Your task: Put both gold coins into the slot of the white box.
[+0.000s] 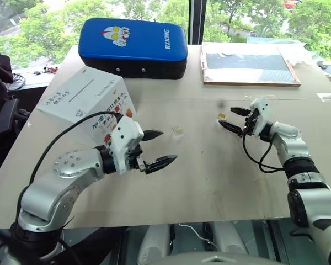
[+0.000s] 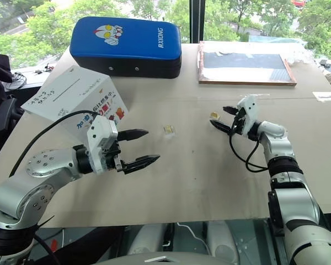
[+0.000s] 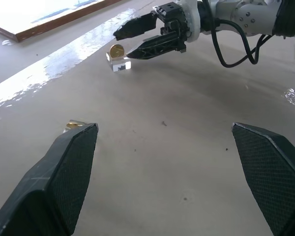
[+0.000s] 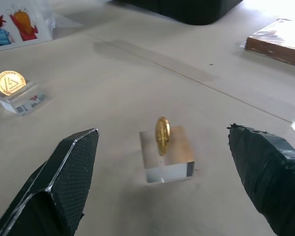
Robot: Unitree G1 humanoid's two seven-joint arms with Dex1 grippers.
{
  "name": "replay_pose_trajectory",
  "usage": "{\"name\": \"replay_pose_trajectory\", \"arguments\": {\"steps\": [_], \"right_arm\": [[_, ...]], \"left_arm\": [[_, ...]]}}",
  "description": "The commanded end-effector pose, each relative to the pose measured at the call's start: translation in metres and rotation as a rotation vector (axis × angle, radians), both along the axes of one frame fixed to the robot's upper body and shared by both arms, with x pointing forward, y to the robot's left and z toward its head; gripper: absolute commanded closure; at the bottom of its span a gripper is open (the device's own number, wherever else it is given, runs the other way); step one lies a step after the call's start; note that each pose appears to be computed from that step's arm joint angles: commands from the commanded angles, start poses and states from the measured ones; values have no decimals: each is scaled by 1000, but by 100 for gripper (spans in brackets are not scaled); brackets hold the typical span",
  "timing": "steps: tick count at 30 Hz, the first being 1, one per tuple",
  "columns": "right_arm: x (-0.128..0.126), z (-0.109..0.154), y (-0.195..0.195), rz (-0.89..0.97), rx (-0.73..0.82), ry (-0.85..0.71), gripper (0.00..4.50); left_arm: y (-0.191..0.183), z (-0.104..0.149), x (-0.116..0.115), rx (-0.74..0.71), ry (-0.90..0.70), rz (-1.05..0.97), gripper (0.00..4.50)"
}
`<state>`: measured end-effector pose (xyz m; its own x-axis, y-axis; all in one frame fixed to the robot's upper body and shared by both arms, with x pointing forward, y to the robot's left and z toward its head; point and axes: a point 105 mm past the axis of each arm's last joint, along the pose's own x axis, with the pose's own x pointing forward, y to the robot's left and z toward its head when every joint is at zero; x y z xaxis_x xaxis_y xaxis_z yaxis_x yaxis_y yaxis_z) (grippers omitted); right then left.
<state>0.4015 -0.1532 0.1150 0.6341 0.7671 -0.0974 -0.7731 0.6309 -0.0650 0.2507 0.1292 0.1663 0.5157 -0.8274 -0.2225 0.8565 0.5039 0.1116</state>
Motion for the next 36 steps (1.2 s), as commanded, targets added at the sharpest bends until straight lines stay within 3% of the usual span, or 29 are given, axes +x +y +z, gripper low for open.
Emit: {"name": "replay_pose_trajectory", "arguments": {"steps": [1,9,15,19,24,28,33,36], "right_arm": [[4,16,4,19,-10,-66,88],[8,15,10,24,-22,-71,436],[8,16,11,24,-13,-83,445],[7,33,15,26,136,-71,445],[-7,69,31,73,549,61,445],[-39,109,63,218,851,172,445],[-83,147,103,405,1017,235,445],[-99,157,118,457,1032,253,445]], "left_arm": [[-2,8,-2,1,-58,7,0],[-2,3,-2,10,-55,24,0],[0,2,-1,9,-59,36,0],[-4,12,2,-98,-60,47,0],[-22,42,7,-463,-3,29,0],[-32,63,17,-831,101,34,0],[-26,75,28,-1170,219,56,0],[-28,77,26,-1204,247,37,0]]}}
